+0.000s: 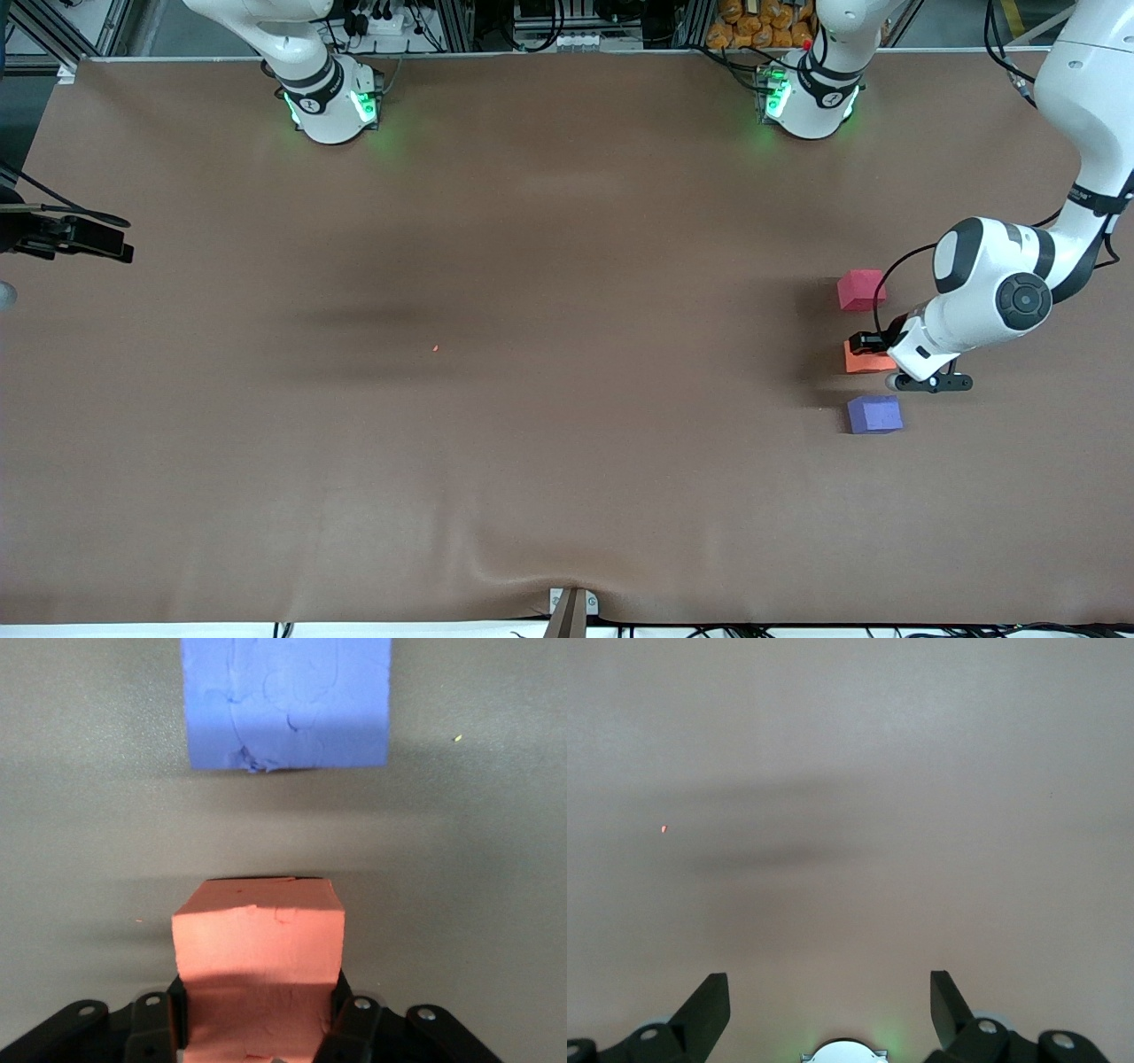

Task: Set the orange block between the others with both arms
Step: 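Lower the orange cube between the pink and blue cubes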

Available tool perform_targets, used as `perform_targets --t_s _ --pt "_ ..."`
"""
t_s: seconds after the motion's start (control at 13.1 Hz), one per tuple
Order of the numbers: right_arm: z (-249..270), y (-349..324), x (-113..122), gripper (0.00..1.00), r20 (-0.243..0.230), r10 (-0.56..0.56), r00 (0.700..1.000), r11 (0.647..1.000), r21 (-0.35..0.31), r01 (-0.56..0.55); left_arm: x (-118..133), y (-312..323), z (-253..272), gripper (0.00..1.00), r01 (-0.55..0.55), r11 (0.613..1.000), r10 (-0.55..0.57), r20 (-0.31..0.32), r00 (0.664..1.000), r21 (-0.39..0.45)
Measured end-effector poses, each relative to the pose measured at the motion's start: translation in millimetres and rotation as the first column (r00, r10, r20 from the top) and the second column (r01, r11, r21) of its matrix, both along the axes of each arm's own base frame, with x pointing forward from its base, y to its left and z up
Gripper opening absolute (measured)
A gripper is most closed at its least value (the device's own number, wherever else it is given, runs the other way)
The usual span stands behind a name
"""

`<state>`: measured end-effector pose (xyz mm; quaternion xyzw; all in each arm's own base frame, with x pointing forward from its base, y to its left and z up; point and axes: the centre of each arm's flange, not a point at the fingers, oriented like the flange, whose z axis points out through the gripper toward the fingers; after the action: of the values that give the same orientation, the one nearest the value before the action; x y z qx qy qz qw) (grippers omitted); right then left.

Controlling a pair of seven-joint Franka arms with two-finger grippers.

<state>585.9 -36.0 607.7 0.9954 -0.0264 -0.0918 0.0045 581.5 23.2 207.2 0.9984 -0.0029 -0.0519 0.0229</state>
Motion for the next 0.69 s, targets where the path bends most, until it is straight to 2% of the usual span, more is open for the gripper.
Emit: perform_targets --t_s 0.69 --pt "0.1 -0.2 0.0 1.00 0.000 0.000 1.000 1.000 -0.001 0.000 1.9 0.2 -2.0 0.56 -0.003 1.000 0.003 0.001 1.000 -0.006"
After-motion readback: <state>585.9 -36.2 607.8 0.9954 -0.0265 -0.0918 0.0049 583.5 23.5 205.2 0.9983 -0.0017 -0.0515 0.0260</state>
